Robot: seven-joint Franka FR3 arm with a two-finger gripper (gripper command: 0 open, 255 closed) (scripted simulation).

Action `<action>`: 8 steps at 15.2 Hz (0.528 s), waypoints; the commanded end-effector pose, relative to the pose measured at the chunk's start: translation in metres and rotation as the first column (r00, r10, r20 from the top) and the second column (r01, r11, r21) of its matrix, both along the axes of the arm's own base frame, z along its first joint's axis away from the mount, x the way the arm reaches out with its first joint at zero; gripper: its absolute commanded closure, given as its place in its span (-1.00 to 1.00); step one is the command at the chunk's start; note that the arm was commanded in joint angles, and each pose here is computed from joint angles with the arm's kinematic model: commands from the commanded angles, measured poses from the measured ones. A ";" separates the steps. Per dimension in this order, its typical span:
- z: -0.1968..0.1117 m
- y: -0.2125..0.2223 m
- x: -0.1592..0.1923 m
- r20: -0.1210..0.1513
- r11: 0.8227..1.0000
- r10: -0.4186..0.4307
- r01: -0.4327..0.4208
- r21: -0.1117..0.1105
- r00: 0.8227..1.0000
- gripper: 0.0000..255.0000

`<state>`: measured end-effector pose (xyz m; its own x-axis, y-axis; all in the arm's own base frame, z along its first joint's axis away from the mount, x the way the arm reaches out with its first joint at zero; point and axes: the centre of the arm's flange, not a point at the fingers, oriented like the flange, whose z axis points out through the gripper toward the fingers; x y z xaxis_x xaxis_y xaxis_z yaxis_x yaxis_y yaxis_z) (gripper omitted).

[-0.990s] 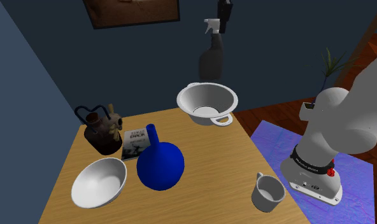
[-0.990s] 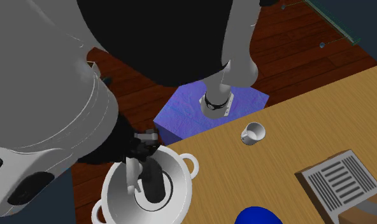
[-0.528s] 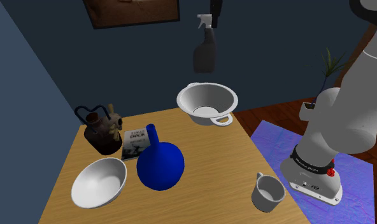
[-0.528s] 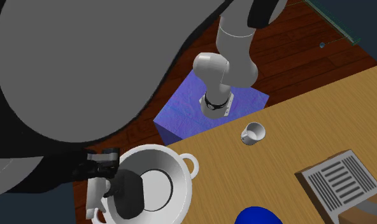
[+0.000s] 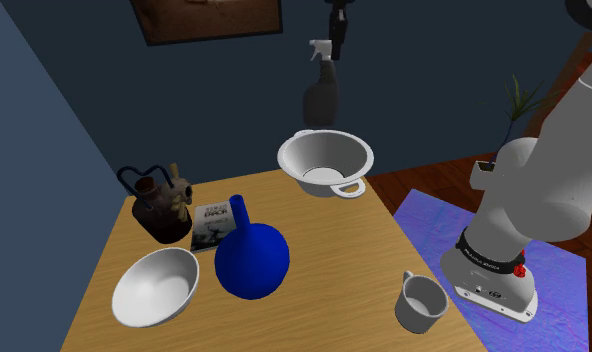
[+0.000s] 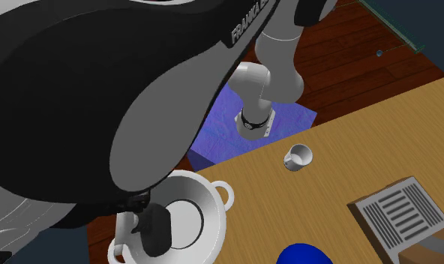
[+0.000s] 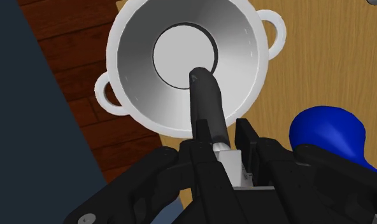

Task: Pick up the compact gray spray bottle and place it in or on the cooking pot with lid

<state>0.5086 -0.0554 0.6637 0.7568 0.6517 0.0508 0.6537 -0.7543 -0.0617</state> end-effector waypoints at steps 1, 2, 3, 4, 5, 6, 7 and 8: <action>-0.011 0.001 0.000 0.001 1.000 0.000 0.000 0.000 1.000 1.00; -0.017 0.001 0.000 0.001 1.000 0.000 0.000 0.000 1.000 1.00; -0.022 0.001 0.000 0.001 1.000 0.000 0.000 0.000 1.000 1.00; -0.027 0.001 0.000 0.001 1.000 0.000 0.000 0.000 1.000 1.00; -0.032 0.001 0.000 0.001 1.000 0.000 0.000 0.000 1.000 1.00; -0.038 0.001 0.000 0.001 1.000 0.000 0.000 0.000 1.000 1.00; -0.043 0.001 0.000 0.001 1.000 0.000 0.000 0.000 1.000 1.00; -0.048 0.001 0.000 0.001 1.000 0.000 0.000 0.000 1.000 1.00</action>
